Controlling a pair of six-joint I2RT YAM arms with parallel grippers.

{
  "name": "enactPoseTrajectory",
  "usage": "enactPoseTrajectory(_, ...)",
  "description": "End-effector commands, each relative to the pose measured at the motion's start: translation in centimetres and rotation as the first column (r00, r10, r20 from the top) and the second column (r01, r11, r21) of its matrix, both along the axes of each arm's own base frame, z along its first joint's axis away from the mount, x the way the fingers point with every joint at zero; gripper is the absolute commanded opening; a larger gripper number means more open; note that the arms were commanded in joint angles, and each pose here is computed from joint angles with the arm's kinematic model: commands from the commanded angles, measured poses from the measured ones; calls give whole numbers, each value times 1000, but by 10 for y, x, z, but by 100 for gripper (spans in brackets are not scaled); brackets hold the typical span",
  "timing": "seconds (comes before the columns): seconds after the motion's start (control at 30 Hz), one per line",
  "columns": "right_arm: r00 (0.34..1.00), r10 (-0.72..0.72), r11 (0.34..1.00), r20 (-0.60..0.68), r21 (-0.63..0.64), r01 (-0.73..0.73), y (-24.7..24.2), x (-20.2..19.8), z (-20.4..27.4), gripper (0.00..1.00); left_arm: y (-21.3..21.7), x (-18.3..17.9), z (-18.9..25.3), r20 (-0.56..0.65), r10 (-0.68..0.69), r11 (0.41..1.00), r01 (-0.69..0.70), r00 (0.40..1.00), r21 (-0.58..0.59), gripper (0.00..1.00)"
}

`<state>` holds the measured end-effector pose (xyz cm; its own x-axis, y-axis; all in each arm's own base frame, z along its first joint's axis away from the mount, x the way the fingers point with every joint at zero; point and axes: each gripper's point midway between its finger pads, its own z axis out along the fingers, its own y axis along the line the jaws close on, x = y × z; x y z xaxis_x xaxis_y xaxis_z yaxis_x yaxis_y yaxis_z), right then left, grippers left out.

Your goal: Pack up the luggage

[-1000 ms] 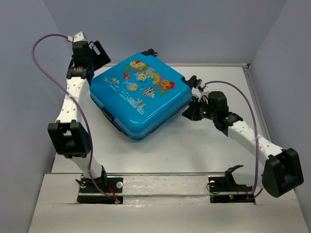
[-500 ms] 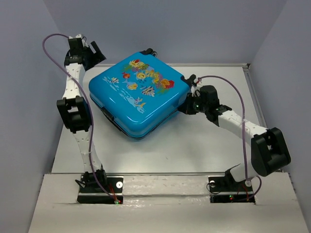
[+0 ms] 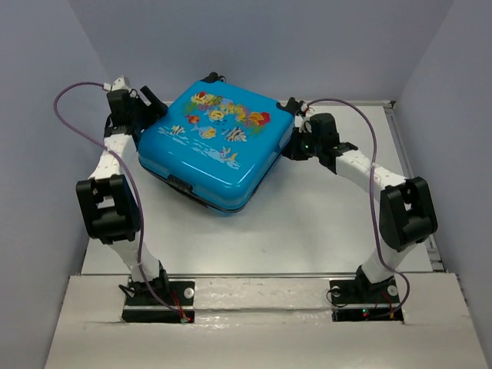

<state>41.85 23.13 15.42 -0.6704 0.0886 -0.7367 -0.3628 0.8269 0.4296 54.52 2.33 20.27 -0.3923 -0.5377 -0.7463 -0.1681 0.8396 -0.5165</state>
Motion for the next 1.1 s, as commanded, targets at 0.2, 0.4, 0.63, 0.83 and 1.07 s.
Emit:
enactPoseTrajectory(0.2,966,69,990,248,102,-96,15,16,113,62,-37,-73,45,-5,-61,998,61,998,10,95)
enactPoseTrajectory(0.4,961,91,985,263,121,-126,0,-37,122,70,-33,-99,184,268,8,995,-35,963,95,97)
enactPoseTrajectory(0.63,918,262,922,298,204,-330,23,-113,78,8,-88,-200,153,265,-105,983,59,959,174,95)
enactPoseTrajectory(0.83,889,343,874,303,244,-420,39,-138,28,37,-155,-286,71,153,-359,933,351,921,74,91)
enactPoseTrajectory(1.07,840,404,852,363,185,-490,75,-130,-4,55,-200,-343,15,71,-535,841,538,842,-51,90)
